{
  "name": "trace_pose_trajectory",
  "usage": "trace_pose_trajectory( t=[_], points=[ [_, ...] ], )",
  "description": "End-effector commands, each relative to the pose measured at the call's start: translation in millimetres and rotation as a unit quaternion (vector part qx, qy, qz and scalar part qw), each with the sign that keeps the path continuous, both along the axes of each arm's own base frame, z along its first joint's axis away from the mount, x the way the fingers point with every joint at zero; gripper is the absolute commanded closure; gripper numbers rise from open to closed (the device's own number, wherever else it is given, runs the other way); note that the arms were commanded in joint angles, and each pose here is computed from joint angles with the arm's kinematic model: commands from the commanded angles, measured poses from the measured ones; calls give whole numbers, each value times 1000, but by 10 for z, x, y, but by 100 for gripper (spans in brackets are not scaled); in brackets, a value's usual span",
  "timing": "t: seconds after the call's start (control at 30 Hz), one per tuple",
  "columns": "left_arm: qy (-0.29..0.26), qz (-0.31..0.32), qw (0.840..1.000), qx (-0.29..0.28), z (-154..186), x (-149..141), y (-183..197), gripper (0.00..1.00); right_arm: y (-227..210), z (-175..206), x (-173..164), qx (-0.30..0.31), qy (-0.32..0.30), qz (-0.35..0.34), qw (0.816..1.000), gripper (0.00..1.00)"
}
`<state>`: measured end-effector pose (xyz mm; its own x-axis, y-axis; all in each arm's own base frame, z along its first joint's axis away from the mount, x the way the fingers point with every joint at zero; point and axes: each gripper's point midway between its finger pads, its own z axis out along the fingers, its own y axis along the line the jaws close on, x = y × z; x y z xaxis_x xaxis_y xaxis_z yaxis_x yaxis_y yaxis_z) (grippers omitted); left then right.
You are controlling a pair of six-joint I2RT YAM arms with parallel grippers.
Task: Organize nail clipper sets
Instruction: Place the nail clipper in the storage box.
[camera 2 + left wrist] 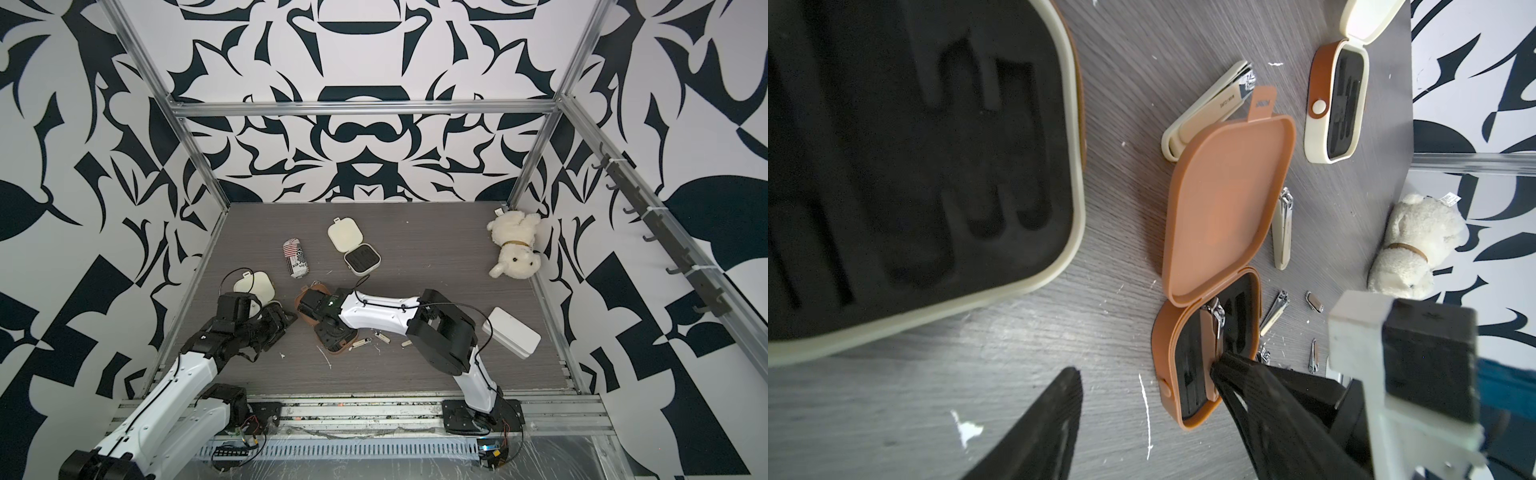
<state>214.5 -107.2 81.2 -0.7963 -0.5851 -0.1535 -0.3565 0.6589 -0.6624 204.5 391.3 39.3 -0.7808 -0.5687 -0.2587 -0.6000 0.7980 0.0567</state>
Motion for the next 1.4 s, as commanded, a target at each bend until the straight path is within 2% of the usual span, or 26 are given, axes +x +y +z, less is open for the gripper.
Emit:
trace_pose_trajectory(
  t=[0.0,0.53,1.37],
  points=[
    [6,0,1000,-5,-53,-21,-5,33,-135,-211,-82,-41,6,-2,999,87],
    [5,0,1000,-5,-52,-2,-9,33,-229,-492,-152,-102,-8,-11,995,91],
    [6,6,1000,-3,-86,-73,22,33,-185,-809,-431,-114,39,-7,993,91]
  ],
)
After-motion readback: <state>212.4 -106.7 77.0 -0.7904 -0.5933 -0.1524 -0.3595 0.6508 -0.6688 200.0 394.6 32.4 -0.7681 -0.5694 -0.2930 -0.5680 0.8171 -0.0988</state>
